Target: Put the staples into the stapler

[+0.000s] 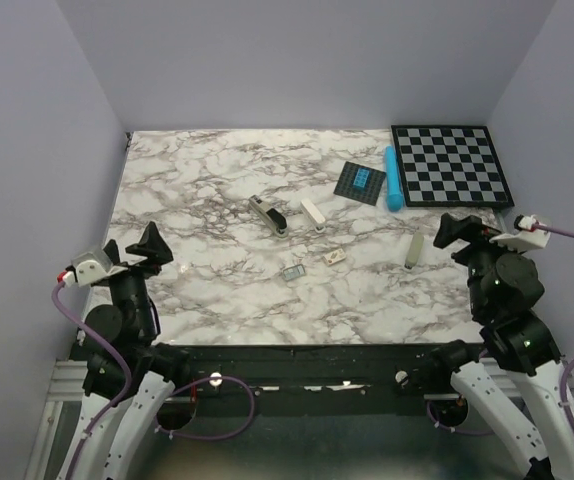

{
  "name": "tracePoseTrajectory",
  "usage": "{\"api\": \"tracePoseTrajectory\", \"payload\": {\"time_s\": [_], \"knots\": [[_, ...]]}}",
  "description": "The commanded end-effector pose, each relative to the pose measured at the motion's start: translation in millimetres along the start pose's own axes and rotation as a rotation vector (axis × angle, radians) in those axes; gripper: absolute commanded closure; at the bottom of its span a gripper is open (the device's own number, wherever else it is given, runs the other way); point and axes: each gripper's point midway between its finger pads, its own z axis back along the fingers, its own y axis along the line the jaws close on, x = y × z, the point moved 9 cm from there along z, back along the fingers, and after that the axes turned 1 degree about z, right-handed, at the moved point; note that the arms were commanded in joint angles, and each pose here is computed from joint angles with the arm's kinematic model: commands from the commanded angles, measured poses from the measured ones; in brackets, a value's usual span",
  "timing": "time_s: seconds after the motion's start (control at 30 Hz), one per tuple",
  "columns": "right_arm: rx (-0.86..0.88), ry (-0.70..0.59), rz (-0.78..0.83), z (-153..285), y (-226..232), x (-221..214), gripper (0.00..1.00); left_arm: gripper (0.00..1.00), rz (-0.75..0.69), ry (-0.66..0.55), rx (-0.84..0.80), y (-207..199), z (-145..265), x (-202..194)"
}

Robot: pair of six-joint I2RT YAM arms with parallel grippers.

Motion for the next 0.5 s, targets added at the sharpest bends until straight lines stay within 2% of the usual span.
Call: {"api": "tracePoseTrajectory", "payload": {"time_s": [0.0, 0.2, 0.47], "knots": [[-0.009, -0.064, -0.008, 9.8, -12.2, -2.7, 0.00, 0.01, 0.051, -0.070, 0.018, 4.8, 4.3, 7.7], [0.002, -0.099, -0.027, 18.1, -19.8, -7.3, 0.00, 0.01, 0.074, -0.103, 0.002, 5.0, 6.5, 11.2], [0.006, -0.085, -0.022, 16.1, -18.8, -11.1, 0.00, 0.01, 0.060, -0.114, 0.015, 6.5, 4.7, 11.9]]}}
